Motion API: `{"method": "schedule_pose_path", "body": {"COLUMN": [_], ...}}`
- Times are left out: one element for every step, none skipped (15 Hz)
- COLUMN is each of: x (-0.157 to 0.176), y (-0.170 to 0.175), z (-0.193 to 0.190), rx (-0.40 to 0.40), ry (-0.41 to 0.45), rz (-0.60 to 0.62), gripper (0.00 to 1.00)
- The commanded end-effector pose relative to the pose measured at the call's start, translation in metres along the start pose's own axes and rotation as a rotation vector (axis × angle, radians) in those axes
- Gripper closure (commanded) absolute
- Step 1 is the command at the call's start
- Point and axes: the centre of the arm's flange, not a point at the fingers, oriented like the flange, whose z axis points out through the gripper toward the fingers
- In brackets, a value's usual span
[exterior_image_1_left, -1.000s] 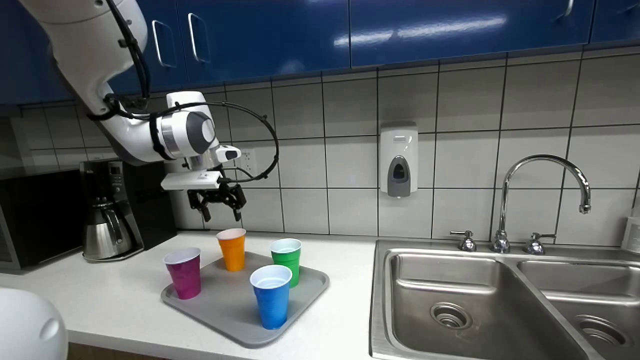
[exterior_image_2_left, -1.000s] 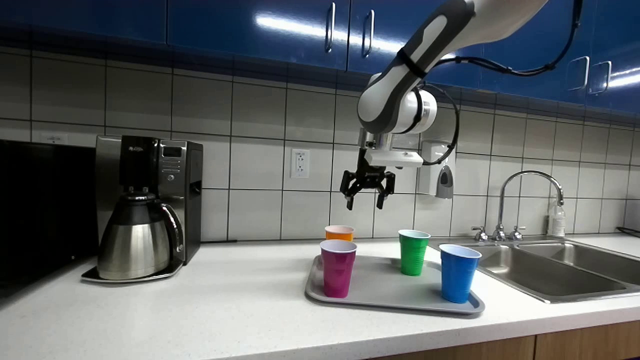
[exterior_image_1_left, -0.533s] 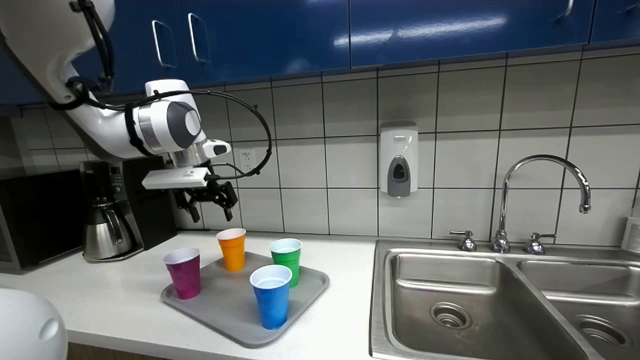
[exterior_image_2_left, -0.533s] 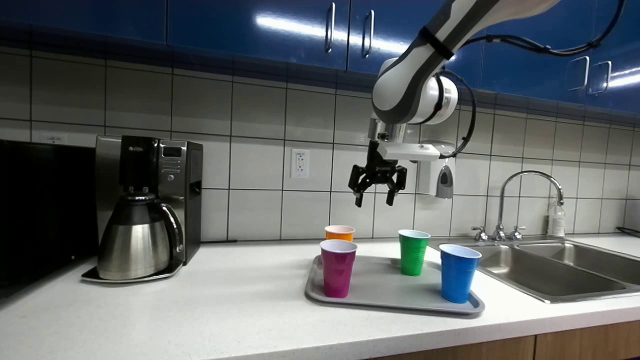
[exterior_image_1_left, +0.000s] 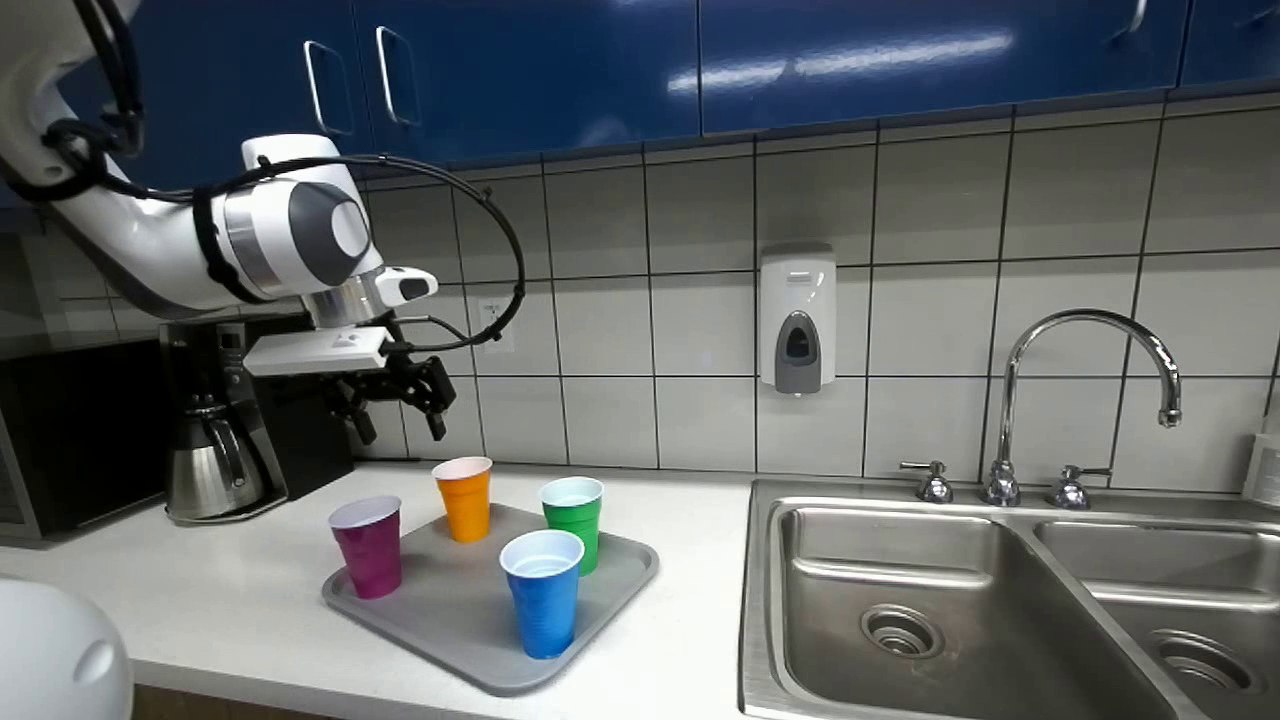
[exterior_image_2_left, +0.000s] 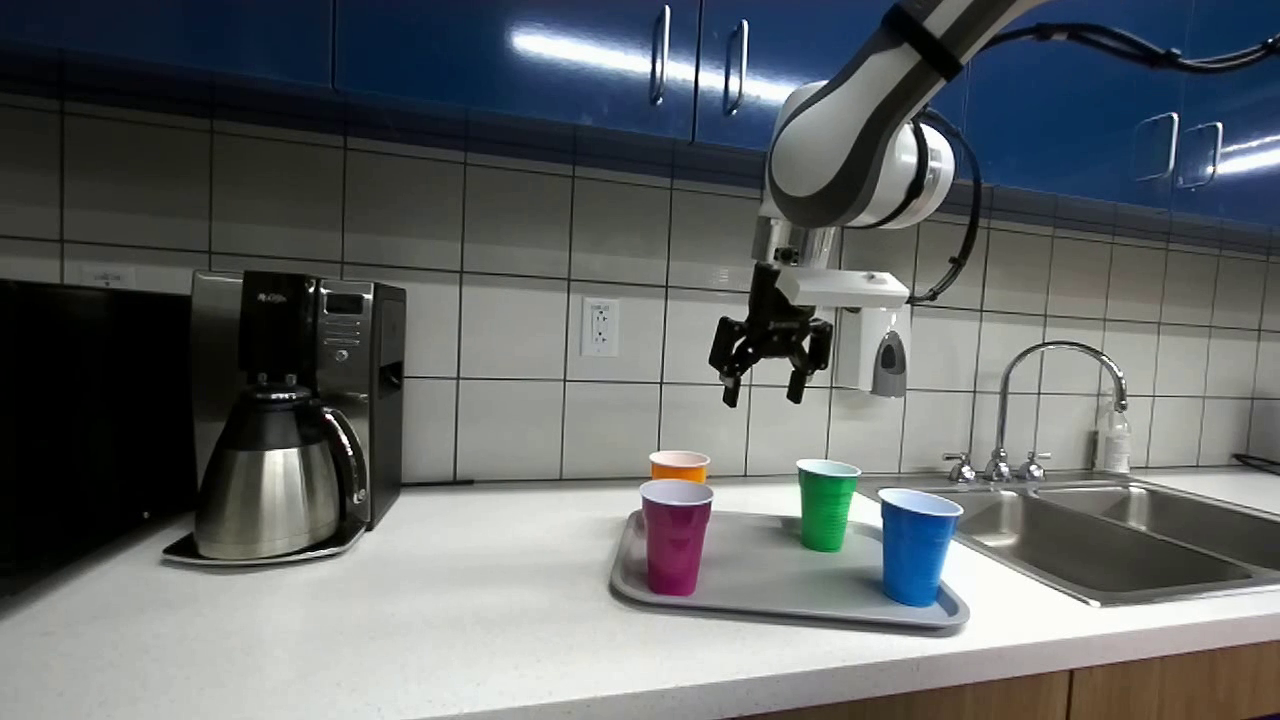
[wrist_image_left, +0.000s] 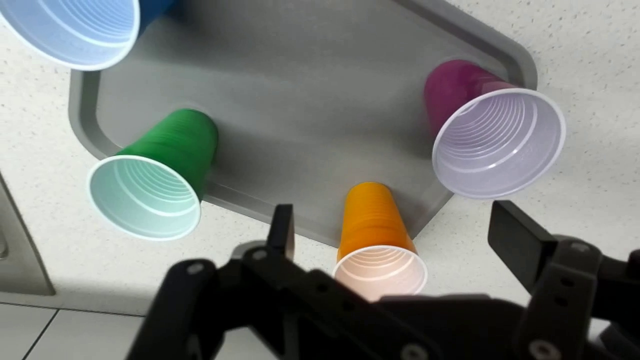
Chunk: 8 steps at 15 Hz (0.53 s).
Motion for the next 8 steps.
{"method": "schedule_pose_path", "body": {"x": [-0.002,-0.0028,-0.003,-0.0031,-0.0033,-0.0033,-0.0033,-0.0033], "y": [-0.001,-0.0023,-0.0028,-0.003,-0.003,-0.0028,-0.0027,-0.0027], "z": [-0.0017,-0.0021,-0.0015,-0.0005,0.0006,0.0007,0.0008,0.0008], "rx": [-0.001,0.0,0.0,0.0,0.0,0.0,0.0,0.0], "ry": [0.002,0.002,0.001,-0.001,-0.004,-0.004,-0.004,-0.004], "rz": [-0.003,-0.004,-0.005,-0.005,-0.005,-0.005,-0.005,-0.005], "gripper": [0.0,0.0,0.0,0.0,0.0,0.0,0.0,0.0]}}
